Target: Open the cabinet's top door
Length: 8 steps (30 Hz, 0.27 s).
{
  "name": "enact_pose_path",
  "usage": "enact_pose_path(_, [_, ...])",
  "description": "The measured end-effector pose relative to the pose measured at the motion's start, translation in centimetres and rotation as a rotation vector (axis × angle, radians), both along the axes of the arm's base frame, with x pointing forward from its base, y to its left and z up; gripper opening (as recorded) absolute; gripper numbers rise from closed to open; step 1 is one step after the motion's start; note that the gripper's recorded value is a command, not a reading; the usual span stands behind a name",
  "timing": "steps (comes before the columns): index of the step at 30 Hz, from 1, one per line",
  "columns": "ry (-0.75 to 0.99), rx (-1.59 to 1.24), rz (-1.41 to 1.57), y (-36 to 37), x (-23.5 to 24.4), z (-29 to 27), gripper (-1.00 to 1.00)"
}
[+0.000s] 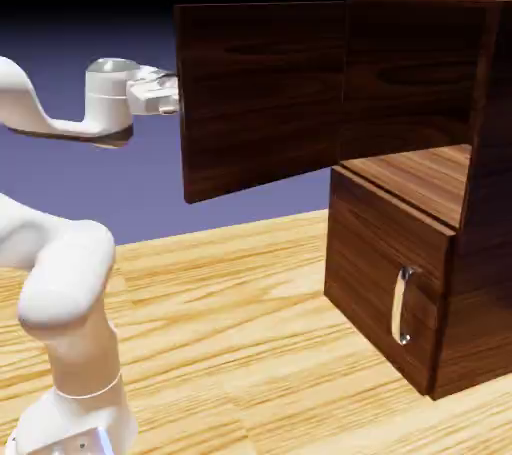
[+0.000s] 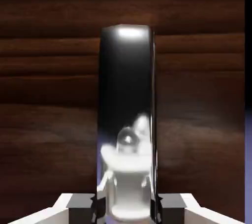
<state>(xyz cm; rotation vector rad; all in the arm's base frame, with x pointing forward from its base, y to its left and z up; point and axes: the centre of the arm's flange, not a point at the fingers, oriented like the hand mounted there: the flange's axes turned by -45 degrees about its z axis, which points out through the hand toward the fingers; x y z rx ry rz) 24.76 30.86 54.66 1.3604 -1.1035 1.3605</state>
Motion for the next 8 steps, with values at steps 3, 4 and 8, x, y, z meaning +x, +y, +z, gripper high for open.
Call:
enact_pose_path(3, [0.000, 0.000, -0.065, 2.3, 0.6, 0.0, -1.00])
enact_pose_path(4, [0.000, 0.000, -0.086, 3.0, 0.8, 0.0, -1.00])
enact_pose_path(8, [0.000, 0.000, -0.155, 5.3, 1.6, 0.0, 1.00])
